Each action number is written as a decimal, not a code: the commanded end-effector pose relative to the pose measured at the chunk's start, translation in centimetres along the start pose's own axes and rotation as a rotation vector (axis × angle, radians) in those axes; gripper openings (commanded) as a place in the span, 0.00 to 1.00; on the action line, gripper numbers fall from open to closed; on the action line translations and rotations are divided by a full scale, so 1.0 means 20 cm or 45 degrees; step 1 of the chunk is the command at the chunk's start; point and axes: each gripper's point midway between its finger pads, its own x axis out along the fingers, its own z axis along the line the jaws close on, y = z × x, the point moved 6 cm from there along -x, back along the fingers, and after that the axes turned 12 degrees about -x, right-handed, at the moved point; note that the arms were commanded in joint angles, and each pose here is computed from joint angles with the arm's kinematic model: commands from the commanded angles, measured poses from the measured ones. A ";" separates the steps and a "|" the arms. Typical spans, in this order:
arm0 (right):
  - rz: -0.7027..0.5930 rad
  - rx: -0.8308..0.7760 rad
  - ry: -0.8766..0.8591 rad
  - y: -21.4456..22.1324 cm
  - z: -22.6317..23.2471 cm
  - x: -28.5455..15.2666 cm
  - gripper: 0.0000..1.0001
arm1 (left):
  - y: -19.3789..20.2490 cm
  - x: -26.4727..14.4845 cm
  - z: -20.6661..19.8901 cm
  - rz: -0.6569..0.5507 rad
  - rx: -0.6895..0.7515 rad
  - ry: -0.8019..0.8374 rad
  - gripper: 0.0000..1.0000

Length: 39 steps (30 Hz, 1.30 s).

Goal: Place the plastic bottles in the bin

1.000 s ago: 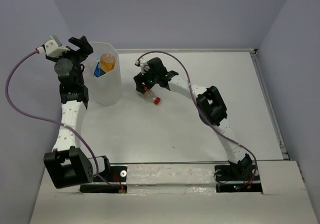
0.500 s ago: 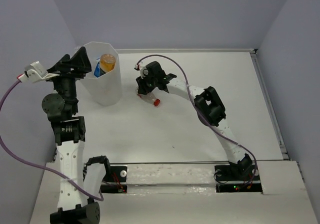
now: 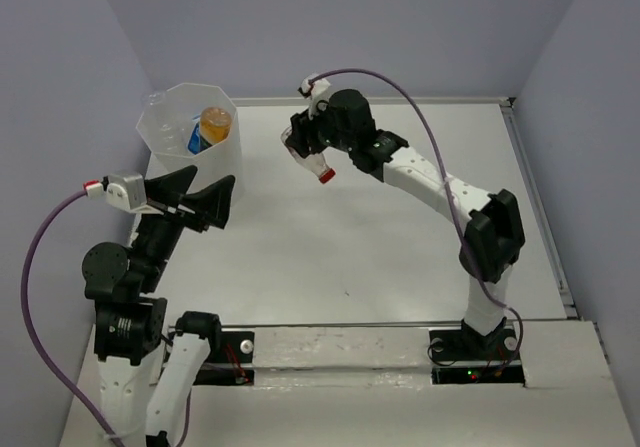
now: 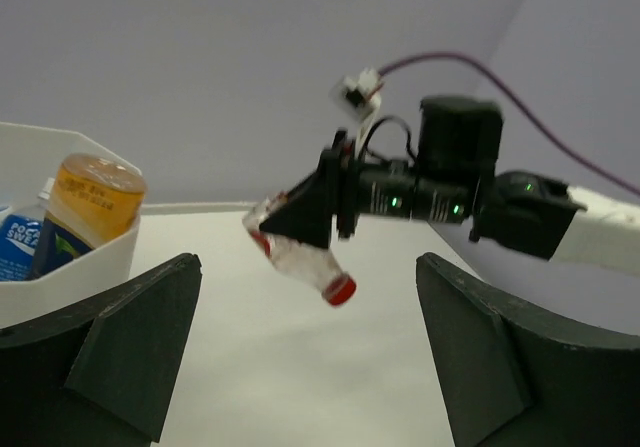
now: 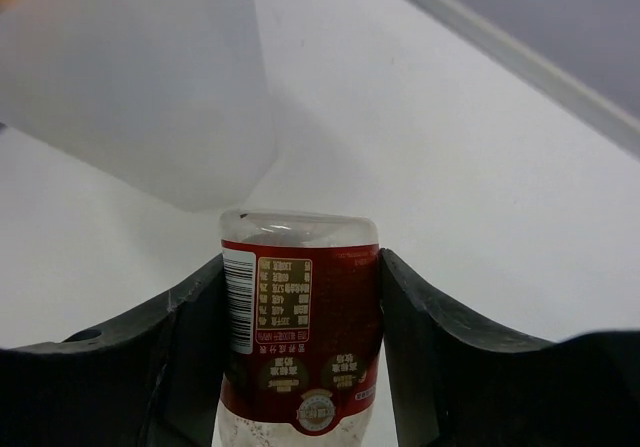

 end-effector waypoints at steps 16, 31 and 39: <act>-1.463 0.350 -0.001 -1.34 -0.11 -0.17 0.00 | 0.65 -0.18 0.35 0.505 -0.256 -0.460 0.99; -1.729 0.773 0.245 -1.06 -0.11 0.15 0.00 | 0.64 -0.18 0.30 0.524 -0.236 -0.382 0.99; -1.590 0.685 0.143 -0.93 0.08 0.35 0.00 | 0.63 -0.17 0.33 0.507 -0.230 -0.416 0.99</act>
